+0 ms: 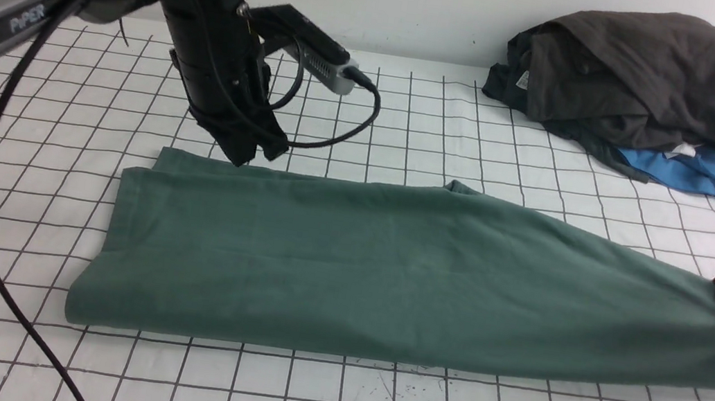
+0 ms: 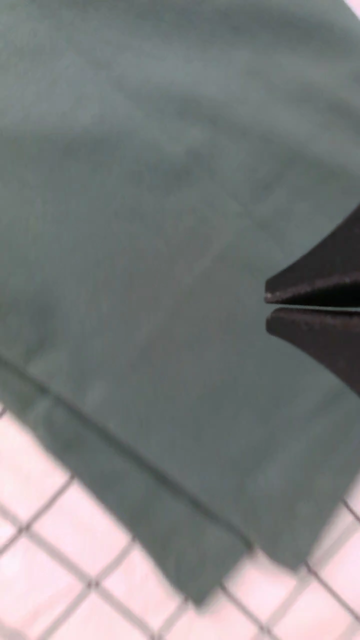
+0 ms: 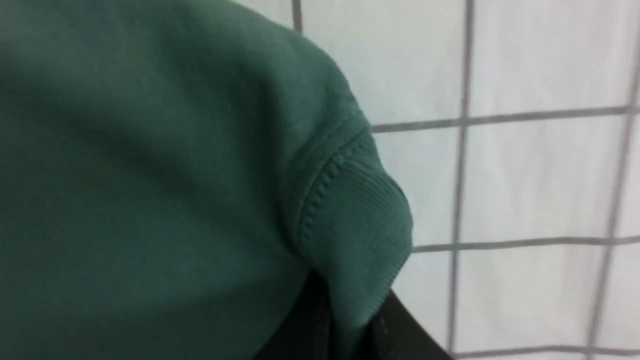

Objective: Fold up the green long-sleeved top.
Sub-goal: Use the right arm to drag the right edge of the fabric to the left and folds it over the left edge

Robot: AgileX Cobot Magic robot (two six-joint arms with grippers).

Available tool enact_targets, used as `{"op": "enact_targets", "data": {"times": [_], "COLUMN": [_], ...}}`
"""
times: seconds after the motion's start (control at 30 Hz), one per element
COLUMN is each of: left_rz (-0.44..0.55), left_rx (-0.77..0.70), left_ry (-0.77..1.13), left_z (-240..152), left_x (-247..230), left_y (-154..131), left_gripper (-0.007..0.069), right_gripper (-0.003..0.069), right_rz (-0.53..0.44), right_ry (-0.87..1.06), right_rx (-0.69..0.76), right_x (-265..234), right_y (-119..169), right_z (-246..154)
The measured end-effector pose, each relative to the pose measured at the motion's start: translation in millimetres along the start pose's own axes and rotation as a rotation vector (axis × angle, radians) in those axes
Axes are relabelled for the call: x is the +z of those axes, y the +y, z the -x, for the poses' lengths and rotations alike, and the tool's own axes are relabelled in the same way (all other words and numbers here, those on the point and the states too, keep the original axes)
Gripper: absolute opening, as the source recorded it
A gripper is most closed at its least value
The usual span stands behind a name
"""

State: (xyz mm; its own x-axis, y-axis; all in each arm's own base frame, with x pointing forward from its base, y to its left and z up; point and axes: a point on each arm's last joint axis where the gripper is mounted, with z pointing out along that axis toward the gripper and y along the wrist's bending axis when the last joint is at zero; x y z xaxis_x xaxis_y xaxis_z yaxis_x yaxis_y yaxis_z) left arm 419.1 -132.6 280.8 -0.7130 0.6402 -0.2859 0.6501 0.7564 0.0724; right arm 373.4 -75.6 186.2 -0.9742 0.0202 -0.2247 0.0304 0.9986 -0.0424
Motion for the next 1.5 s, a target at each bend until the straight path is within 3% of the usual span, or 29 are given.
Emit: {"op": "enact_targets", "data": {"times": [0.17,0.33,0.43,0.47,0.5,0.53,0.57,0.63,0.67,0.8,1.0,1.27,1.37,1.5], "left_rz": [0.121,0.183,0.213,0.213,0.225,0.226,0.236,0.242,0.245,0.245,0.231,0.211,0.207,0.223], "left_rx": [-0.009,-0.052,-0.084,-0.086,-0.096,-0.098,-0.104,-0.107,-0.115,-0.132,-0.141,-0.156,-0.156,-0.154], "left_ry": [-0.103,-0.229,-0.313,-0.321,-0.357,-0.361,-0.393,-0.414,-0.428,-0.44,-0.411,-0.364,-0.349,-0.357], "left_z": [-10.1,-26.8,-44.2,-45.2,-52.8,-53.8,-61.3,-68.1,-76.0,-95.6,-123.9,-163.1,-182.4,-198.7], "left_x": [-68.6,-134.1,-178.5,-180.6,-197.0,-198.7,-212.6,-222.0,-230.1,-240.0,-237.3,-226.0,-221.0,-223.4], "left_y": [-1.4,-11.2,-21.5,-22.0,-26.3,-26.9,-31.0,-34.6,-38.6,-47.8,-60.4,-77.1,-85.3,-91.5], "left_gripper": [-0.0007,-0.0007,-0.0007,-0.0007,-0.0007,-0.0007,-0.0007,-0.0007,-0.0007,-0.0007,-0.0007,-0.0007,-0.0007,-0.0007], "right_gripper": [0.003,0.003,0.003,0.003,0.003,0.003,0.003,0.003,0.003,0.003,0.003,0.0067,0.0169,0.0328], "right_rz": [-0.121,-0.085,0.036,0.044,0.105,0.115,0.169,0.212,0.258,0.355,0.458,0.582,0.674,0.728], "right_ry": [-0.127,-0.292,-0.415,-0.419,-0.455,-0.457,-0.477,-0.485,-0.484,-0.465,-0.423,-0.325,-0.285,-0.272], "right_rx": [-0.014,-0.092,-0.262,-0.272,-0.356,-0.366,-0.451,-0.524,-0.598,-0.713,-0.733,-0.62,-0.556,-0.58], "right_x": [-76.3,-150.6,-196.5,-198.2,-210.1,-210.6,-217.4,-219.0,-216.1,-191.7,-136.5,-78.8,-69.3,-74.5], "right_y": [-10.9,15.4,77.1,81.2,116.0,120.9,156.7,188.0,222.9,301.5,380.6,421.8,432.9,435.5], "right_z": [14.9,25.9,32.3,32.4,31.6,31.5,28.0,24.2,19.2,8.9,1.5,3.3,2.3,-0.9]}}
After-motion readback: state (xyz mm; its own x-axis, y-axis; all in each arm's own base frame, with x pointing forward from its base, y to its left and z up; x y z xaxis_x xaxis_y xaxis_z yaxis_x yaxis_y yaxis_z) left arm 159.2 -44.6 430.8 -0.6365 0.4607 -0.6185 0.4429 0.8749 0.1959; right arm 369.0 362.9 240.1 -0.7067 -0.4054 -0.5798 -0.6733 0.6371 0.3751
